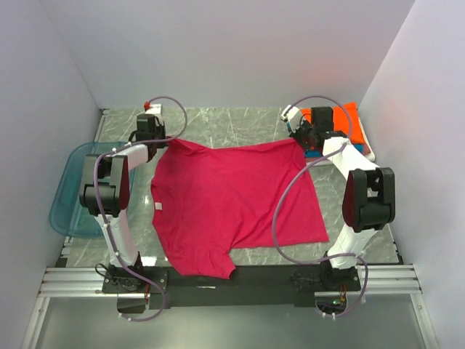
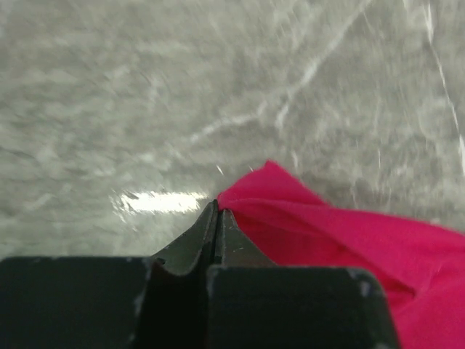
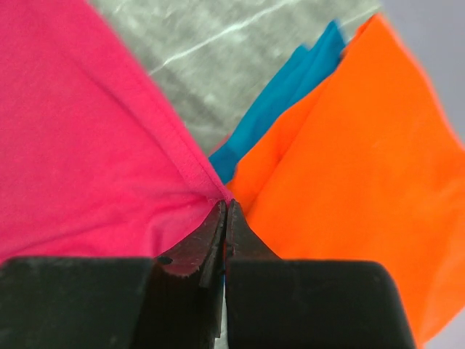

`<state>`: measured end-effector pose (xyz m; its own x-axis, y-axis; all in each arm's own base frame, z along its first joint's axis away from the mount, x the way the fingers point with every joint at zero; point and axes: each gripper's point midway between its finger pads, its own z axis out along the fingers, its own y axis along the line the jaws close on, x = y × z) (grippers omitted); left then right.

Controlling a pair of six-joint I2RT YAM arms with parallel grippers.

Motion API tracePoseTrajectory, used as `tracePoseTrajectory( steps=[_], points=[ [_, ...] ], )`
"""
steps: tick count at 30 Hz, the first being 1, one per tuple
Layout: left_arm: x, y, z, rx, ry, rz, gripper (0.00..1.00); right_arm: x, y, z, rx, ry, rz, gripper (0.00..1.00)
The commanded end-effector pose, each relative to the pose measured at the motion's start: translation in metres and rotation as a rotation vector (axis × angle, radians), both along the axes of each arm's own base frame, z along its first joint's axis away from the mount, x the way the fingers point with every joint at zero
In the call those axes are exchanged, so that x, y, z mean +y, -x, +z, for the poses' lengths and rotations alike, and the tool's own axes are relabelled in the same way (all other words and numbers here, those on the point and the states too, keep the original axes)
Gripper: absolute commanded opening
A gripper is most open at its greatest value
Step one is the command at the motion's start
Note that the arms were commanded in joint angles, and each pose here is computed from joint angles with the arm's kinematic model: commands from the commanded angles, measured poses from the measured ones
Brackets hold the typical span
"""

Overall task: Fold and stack the t-shirts
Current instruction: Flatten the tshirt out, then fold the tshirt

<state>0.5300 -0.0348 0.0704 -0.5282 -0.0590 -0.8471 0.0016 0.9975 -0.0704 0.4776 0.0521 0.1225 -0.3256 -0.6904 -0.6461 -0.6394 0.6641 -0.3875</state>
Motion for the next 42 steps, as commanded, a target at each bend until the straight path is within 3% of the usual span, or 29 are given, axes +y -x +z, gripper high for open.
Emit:
tracePoseTrajectory(
  steps=[1,10,25,28,34,42],
  points=[
    [0.026,-0.024,0.04,-0.089,-0.048,0.085,0.0,0.007,-0.025,0.028,-0.091,-0.01,0.015,0.0],
    [0.071,-0.035,0.075,-0.14,-0.097,0.153,0.0,0.018,-0.04,0.032,-0.076,-0.061,0.019,0.0],
    [0.045,-0.072,0.107,-0.237,-0.014,0.009,0.0,0.038,-0.088,0.042,-0.151,-0.051,-0.03,0.0],
    [0.037,-0.076,0.092,-0.192,0.019,-0.022,0.0,0.044,-0.089,0.04,-0.136,-0.065,0.002,0.0],
    [0.03,-0.063,0.073,-0.148,0.036,-0.039,0.0,0.051,-0.085,0.026,-0.101,-0.041,0.069,0.0],
    [0.04,-0.036,0.111,-0.22,0.026,0.026,0.0,0.06,-0.076,0.01,-0.068,-0.021,0.155,0.0]
  ],
)
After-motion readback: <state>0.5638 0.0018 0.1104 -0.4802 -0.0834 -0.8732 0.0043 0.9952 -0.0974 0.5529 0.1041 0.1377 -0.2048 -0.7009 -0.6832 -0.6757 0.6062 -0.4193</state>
